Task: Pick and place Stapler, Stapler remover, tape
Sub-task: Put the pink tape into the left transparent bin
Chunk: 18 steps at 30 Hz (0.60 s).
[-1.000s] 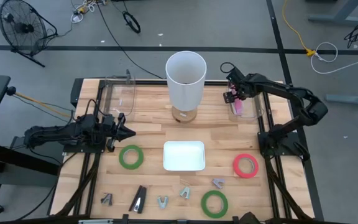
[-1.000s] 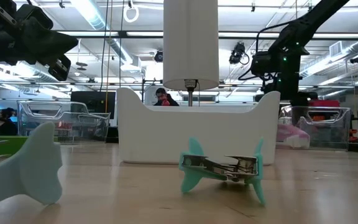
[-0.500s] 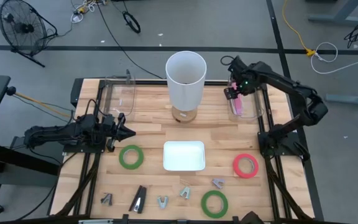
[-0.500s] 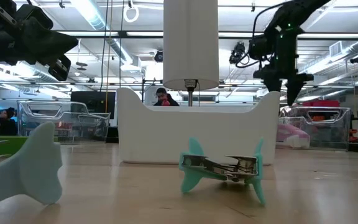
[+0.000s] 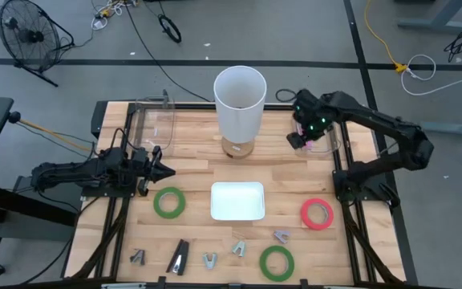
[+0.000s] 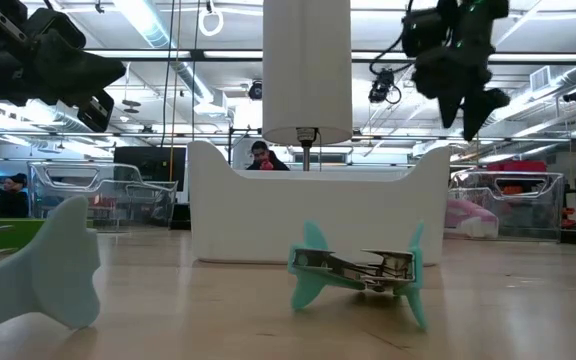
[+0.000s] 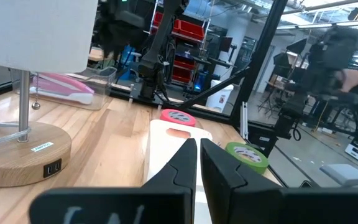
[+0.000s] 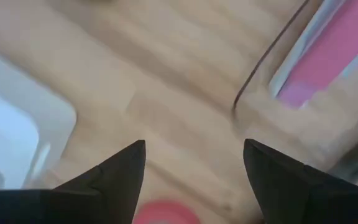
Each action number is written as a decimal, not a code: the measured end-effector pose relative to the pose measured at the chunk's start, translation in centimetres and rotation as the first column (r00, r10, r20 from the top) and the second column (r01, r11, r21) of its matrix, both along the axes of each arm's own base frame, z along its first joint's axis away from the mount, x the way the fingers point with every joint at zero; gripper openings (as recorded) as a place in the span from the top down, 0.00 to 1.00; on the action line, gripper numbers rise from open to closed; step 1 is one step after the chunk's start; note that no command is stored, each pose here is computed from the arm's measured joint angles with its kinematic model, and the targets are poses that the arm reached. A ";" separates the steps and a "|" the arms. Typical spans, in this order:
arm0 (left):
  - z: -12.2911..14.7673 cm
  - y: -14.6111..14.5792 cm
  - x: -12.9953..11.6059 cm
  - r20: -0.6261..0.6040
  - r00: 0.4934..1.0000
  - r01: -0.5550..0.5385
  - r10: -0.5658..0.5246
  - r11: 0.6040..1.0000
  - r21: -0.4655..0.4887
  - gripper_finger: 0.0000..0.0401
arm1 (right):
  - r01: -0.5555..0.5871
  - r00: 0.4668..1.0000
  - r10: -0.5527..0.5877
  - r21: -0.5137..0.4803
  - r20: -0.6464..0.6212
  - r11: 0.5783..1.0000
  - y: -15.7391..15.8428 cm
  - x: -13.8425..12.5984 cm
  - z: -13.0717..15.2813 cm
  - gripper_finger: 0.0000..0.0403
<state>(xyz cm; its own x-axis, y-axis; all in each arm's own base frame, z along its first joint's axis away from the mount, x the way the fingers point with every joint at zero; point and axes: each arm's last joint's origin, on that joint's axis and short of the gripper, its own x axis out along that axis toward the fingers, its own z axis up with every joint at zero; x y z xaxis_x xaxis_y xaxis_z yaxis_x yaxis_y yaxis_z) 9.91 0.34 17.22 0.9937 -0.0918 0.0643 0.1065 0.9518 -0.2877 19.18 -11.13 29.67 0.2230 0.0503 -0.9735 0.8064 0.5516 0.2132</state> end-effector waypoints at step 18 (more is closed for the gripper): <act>-0.1 0.0 0.0 -0.007 1.000 0.003 -0.003 1.000 -0.008 0.94 | -0.227 0.973 0.229 0.065 -0.024 0.972 14.8 -1.9 -4.4 0.33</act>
<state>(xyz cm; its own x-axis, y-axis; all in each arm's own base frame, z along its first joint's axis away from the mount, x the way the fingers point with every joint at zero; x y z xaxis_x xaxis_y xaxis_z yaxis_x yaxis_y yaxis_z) 9.92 0.33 17.17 0.9938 -0.0947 0.0581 0.1078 0.9491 -0.2959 17.27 3.64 25.26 0.1688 0.1563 -0.9732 0.6674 0.7084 0.2295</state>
